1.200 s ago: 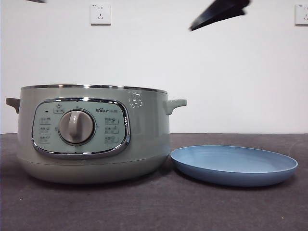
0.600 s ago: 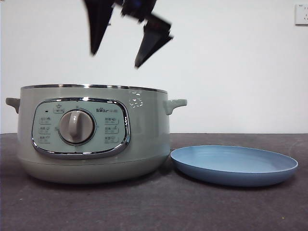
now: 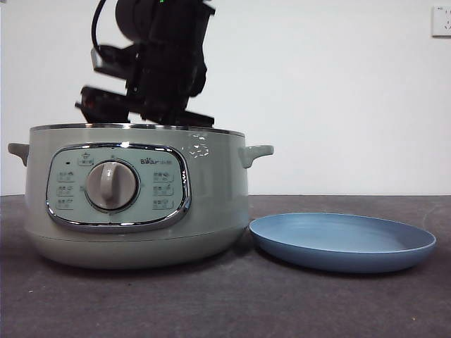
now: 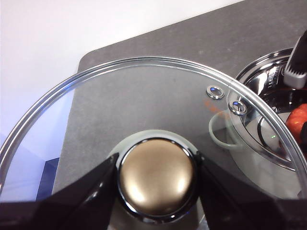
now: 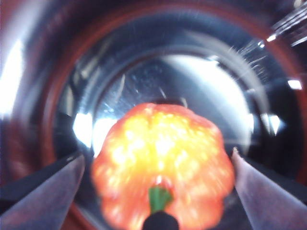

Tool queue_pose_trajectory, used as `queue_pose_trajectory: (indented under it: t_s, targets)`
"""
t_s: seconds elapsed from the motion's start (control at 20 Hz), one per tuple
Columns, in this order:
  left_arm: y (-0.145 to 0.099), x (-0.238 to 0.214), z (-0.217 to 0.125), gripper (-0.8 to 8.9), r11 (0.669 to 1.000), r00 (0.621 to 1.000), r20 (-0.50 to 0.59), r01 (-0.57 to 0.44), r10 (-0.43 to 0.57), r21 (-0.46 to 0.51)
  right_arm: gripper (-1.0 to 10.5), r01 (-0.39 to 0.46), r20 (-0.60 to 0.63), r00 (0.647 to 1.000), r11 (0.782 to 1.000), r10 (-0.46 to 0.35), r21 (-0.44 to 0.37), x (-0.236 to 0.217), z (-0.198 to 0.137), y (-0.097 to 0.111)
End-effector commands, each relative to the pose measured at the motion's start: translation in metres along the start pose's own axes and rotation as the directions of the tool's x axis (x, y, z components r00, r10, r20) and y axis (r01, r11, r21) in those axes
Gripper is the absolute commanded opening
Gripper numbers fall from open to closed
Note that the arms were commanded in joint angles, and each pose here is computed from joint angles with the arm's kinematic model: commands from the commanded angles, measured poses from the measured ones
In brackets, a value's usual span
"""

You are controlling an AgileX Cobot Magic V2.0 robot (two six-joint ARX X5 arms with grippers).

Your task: Take the pumpkin out from the steamer,put the pumpkin in the blue plate,close the lid

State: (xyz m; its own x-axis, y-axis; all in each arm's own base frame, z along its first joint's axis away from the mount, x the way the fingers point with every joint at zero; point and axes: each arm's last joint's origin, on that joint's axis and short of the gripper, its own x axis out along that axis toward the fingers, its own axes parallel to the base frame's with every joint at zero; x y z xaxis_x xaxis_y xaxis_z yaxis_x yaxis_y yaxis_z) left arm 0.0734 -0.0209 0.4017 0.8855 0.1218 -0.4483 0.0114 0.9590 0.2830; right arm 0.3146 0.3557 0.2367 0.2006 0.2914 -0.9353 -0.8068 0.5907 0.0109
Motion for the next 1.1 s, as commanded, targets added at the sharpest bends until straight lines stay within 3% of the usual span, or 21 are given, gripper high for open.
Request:
queue_pose_trajectory:
  t_s: [0.05, 0.2, 0.45, 0.7, 0.85, 1.0, 1.1]
  targets:
    - [0.003, -0.005, 0.004, -0.09, 1.000, 0.999, 0.052, -0.013, 0.014, -0.021, 4.8, 0.000, -0.015, 1.000, 1.000, 0.000, -0.014, 0.010, 0.000, 0.000]
    - [0.003, -0.005, 0.004, -0.09, 1.000, 0.999, 0.052, -0.013, 0.014, -0.021, -0.3, -0.003, -0.016, 1.000, 1.000, 0.003, -0.012, 0.010, 0.000, 0.001]
    - [0.003, -0.005, 0.004, -0.09, 1.000, 0.998, 0.053, -0.012, 0.013, -0.022, -0.1, 0.000, 0.028, 1.000, 1.000, 0.000, -0.014, -0.022, 0.000, 0.002]
    - [0.001, -0.004, 0.013, -0.09, 0.996, 0.990, 0.129, 0.070, -0.062, -0.056, -0.1, 0.014, 0.103, 0.995, 1.000, -0.014, 0.001, -0.123, -0.023, 0.001]
    - [0.001, -0.005, 0.014, -0.09, 0.995, 0.988, 0.141, 0.073, -0.064, -0.062, -0.1, 0.025, 0.065, 0.997, 0.997, -0.030, 0.076, -0.171, -0.051, -0.011]
    - [0.001, -0.005, 0.015, -0.09, 0.995, 0.987, 0.148, 0.074, -0.064, -0.066, -0.1, 0.044, 0.081, 0.995, 0.986, -0.058, 0.161, -0.192, -0.071, -0.022]
    - [0.001, -0.005, 0.015, -0.09, 0.995, 0.987, 0.148, 0.075, -0.064, -0.066, -0.1, 0.113, 0.048, 0.991, 0.975, -0.124, 0.190, -0.196, -0.087, -0.023]
